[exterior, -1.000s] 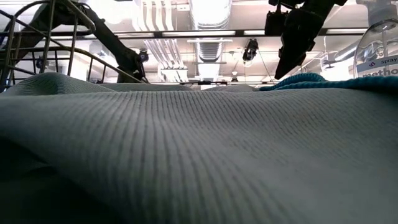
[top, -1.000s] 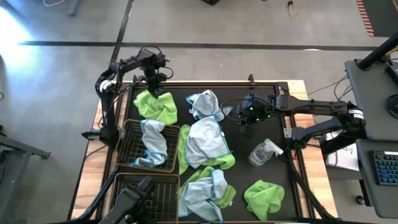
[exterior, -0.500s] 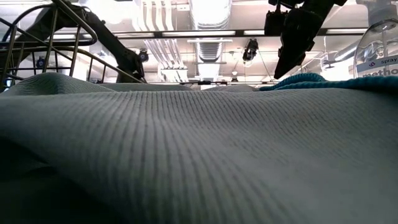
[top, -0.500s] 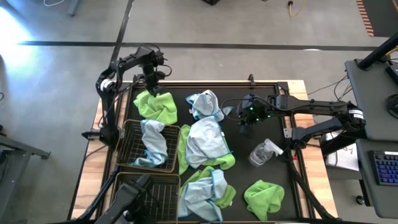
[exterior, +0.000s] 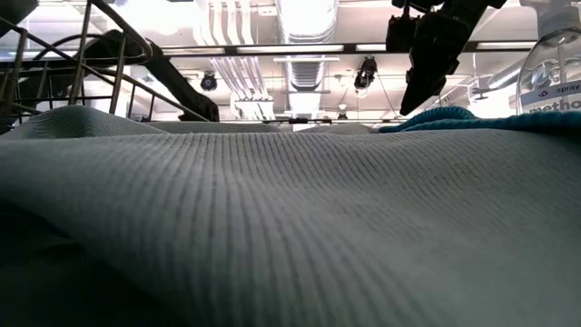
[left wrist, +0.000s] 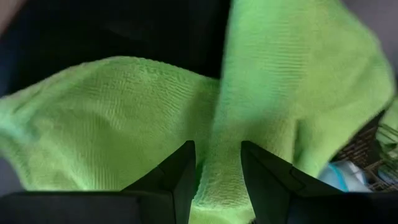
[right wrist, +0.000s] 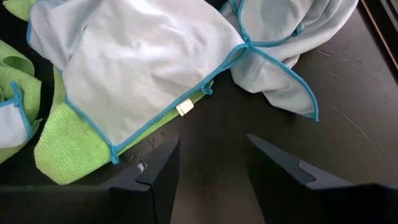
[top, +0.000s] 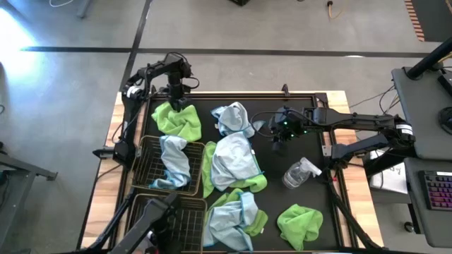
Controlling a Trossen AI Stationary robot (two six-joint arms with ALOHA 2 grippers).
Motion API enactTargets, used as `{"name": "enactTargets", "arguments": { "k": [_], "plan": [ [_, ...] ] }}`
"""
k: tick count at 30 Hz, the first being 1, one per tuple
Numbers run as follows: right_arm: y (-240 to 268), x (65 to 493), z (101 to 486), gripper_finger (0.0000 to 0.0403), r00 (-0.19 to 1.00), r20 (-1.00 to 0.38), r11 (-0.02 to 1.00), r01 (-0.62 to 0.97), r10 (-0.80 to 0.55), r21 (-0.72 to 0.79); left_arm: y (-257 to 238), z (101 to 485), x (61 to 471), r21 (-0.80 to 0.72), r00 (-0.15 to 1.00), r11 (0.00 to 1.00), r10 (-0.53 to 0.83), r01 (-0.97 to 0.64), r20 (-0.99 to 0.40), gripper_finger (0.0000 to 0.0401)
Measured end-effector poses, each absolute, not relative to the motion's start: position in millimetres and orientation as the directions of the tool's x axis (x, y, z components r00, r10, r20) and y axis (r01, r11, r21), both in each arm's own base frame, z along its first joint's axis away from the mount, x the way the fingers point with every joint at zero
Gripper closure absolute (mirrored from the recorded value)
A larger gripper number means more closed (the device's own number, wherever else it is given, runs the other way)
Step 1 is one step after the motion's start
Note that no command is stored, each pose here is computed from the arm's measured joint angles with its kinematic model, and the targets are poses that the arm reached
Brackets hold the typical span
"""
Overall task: Sort microfiber towel by color & place in baskets
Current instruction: Put the top left green towel into the bottom wire basket
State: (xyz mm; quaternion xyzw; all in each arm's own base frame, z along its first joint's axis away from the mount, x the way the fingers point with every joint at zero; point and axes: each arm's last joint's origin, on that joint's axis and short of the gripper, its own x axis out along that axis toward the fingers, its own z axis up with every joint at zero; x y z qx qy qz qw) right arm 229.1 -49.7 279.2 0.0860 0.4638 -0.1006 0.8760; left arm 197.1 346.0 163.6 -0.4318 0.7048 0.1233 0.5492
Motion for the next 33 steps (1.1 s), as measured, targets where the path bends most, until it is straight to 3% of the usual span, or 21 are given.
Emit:
{"name": "enactTargets", "arguments": {
  "k": [6,15,33],
  "plan": [
    [-50,229,279,0.0232,0.55,-0.83,0.968,0.245,-0.097,0.05,351,172,199,-0.276,-0.018,0.607,-0.433,-0.745,-0.901,0.03],
    [-50,229,279,0.0232,0.549,-0.83,0.969,0.243,-0.097,0.048,350,171,199,-0.271,-0.022,0.592,-0.438,-0.759,-0.899,0.0395],
    [-50,229,279,0.0232,0.549,-0.83,0.97,0.241,-0.097,0.046,341,175,213,-0.329,0.035,0.571,-0.464,-0.752,-0.885,0.0298]
  ]
}}
